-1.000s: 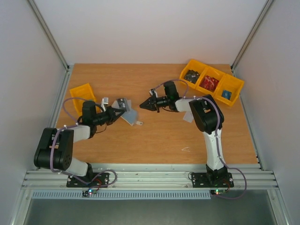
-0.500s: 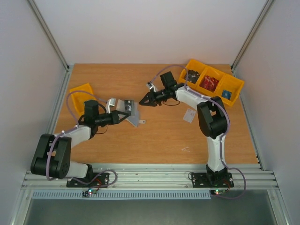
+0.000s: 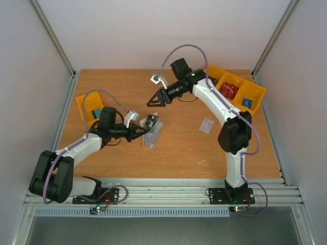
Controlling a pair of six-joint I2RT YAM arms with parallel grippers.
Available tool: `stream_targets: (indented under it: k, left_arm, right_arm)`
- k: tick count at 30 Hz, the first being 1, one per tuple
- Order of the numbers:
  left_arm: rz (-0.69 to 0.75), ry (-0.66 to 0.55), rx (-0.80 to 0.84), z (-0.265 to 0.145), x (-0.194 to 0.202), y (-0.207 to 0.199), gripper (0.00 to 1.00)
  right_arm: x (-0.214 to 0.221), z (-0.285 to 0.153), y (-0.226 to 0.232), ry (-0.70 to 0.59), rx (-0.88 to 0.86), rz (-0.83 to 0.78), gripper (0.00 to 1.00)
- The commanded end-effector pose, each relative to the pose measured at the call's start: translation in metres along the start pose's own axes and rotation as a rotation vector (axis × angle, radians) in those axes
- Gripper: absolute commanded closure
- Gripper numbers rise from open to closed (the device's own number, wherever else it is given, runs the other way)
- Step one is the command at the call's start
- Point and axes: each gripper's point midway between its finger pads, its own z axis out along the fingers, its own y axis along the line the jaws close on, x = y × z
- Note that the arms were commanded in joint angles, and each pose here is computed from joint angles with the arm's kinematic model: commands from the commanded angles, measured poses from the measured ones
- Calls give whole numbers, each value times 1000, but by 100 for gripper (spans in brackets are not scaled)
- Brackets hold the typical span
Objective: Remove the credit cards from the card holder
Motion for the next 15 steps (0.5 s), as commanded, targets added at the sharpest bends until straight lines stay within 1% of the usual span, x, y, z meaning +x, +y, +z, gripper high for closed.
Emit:
stream_targets:
  k: [1, 4, 6, 7, 8, 10, 13, 15]
  left_arm:
    - [122, -24, 44, -4, -13, -13, 100]
    - [125, -29, 72, -5, -14, -20, 100]
    - [114, -29, 79, -5, -12, -21, 100]
    - [114, -30, 79, -5, -12, -21, 100]
    - [112, -29, 78, -5, -12, -20, 100]
    - [113, -31, 76, -5, -12, -20, 100]
    - [115, -32, 80, -6, -13, -21, 100]
    - [115, -32, 78, -6, -13, -21, 100]
  right_arm:
    - [45, 20, 3, 169, -72, 14, 43]
    - [55, 26, 1, 202, -95, 41, 41]
    - [62, 31, 5, 235, -108, 54, 43]
    - [66, 32, 5, 246, -105, 61, 47]
    - [68, 33, 6, 250, -109, 71, 53]
    - [73, 34, 4, 257, -106, 93, 62]
    - [77, 37, -1, 267, -90, 108, 71]
    - [77, 37, -2, 271, -83, 112, 81]
